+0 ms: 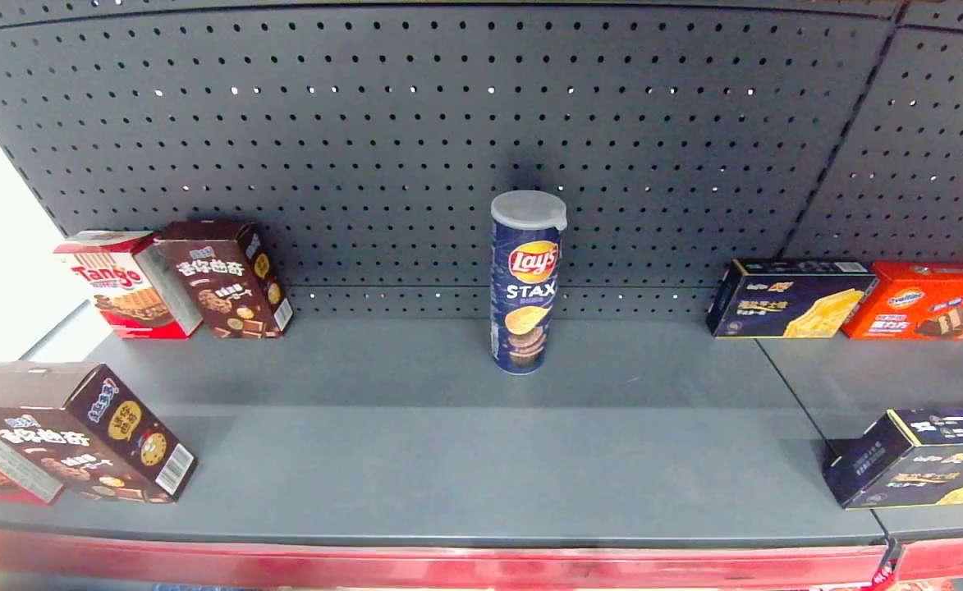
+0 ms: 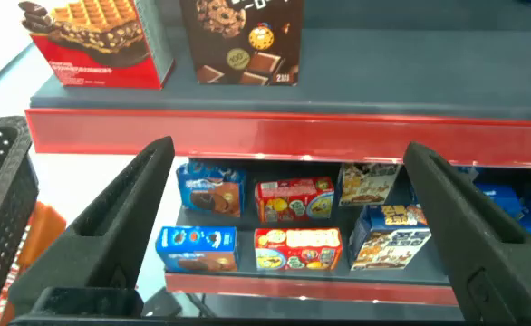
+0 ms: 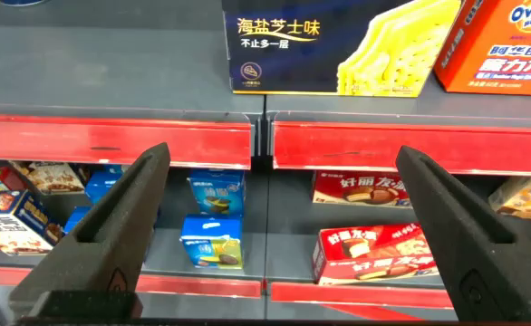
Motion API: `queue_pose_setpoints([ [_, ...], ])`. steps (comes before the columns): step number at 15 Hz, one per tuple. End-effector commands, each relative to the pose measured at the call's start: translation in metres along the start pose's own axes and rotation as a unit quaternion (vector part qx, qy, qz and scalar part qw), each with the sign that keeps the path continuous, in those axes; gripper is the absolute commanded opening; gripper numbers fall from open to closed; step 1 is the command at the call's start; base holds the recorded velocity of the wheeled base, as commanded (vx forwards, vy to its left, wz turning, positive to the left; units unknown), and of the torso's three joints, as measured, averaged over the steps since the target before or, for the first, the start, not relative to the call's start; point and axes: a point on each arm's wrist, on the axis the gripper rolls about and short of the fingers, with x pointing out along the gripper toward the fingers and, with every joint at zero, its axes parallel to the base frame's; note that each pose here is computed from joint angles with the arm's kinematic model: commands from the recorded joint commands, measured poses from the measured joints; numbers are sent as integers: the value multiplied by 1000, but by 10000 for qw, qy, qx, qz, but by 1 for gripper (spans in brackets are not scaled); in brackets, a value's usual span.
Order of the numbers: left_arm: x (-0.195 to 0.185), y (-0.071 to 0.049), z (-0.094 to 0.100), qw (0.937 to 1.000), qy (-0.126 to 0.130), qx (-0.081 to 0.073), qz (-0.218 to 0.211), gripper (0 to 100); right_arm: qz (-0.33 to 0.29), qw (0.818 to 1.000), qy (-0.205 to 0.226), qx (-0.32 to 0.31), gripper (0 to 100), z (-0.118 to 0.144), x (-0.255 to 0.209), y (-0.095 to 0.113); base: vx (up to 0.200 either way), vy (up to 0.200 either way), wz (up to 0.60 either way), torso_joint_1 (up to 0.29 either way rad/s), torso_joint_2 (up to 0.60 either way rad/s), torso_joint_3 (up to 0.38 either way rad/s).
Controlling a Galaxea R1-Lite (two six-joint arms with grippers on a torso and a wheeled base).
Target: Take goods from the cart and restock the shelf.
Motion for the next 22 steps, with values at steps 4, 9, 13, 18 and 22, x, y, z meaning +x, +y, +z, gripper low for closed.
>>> queue_pose_setpoints([
  [4,0,0,0,10000,-3,-3,2,100,5,10000,8,-11,100,0,0,0,0,0,0,0,0,0],
  [9,0,0,0,10000,-3,-3,2,100,-3,10000,8,4,100,0,0,0,0,0,0,0,0,0],
  [13,0,0,0,10000,-3,4,-13,100,-10,10000,8,-3,100,0,0,0,0,0,450,-2,-1,-1],
  [18,0,0,0,10000,-11,-3,-6,100,-10,10000,8,-3,100,0,0,0,0,0,600,5,2,3],
  [22,0,0,0,10000,-3,-3,-6,100,-10,10000,8,4,100,0,0,0,0,0,600,0,1,5],
])
